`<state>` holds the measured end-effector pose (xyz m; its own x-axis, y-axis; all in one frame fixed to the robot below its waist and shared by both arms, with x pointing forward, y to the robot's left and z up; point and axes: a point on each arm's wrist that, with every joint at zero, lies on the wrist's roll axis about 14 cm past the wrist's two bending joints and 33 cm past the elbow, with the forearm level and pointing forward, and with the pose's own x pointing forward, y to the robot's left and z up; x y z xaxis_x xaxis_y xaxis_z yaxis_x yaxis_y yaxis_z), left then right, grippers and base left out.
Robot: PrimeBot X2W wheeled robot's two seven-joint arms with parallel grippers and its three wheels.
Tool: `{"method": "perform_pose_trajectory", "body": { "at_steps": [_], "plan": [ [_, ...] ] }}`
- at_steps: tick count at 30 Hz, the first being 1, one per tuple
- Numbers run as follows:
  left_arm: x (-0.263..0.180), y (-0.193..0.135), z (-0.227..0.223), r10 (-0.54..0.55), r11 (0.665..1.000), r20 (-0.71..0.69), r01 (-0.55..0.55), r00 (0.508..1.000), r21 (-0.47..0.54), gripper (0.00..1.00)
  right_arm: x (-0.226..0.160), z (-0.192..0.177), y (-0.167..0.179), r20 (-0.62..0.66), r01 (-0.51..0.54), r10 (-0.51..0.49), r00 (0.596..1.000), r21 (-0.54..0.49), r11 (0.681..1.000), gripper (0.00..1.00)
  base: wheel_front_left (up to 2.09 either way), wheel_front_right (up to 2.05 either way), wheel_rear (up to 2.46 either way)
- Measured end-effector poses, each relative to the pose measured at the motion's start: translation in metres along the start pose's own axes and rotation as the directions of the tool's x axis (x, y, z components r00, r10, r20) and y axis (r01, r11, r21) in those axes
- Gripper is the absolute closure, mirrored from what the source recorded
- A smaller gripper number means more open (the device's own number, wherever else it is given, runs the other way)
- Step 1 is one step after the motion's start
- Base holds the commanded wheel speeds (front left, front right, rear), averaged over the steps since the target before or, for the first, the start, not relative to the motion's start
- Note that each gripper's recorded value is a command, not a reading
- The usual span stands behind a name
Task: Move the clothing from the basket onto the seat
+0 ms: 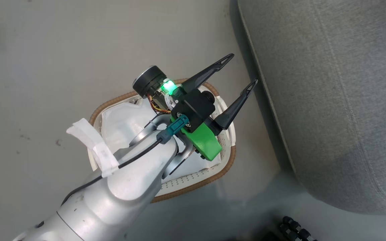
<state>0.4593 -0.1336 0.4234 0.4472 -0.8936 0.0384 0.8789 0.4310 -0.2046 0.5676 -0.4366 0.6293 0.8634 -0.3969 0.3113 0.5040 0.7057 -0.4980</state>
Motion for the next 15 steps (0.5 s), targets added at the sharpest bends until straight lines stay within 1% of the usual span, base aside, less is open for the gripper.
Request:
{"method": "perform_pose_trajectory", "body": {
  "at_steps": [4,7,12,15],
  "plan": [
    [-0.007,0.017,-0.015,0.036,0.999,-0.02,-0.036,0.999,-0.01,0.0,-0.012,-0.055,0.043,-0.127,-0.07,0.071,0.989,0.019,0.997,1.0,0.0,0.0,0.0],
    [-0.012,0.026,-0.028,0.059,0.998,-0.041,-0.06,0.997,-0.021,0.0,-0.027,-0.094,0.081,-0.217,-0.132,0.138,0.966,0.042,0.99,1.0,0.0,0.0,0.0],
    [-0.015,0.032,-0.041,0.072,0.997,-0.061,-0.074,0.996,-0.036,0.0,-0.05,-0.134,0.118,-0.312,-0.206,0.217,0.925,0.068,0.976,1.0,0.0,0.0,0.0],
    [-0.013,0.032,-0.04,0.068,0.997,-0.058,-0.07,0.996,-0.034,0.0,-0.061,-0.144,0.126,-0.344,-0.231,0.243,0.907,0.077,0.97,1.0,0.0,0.0,0.0]
  ]
}}
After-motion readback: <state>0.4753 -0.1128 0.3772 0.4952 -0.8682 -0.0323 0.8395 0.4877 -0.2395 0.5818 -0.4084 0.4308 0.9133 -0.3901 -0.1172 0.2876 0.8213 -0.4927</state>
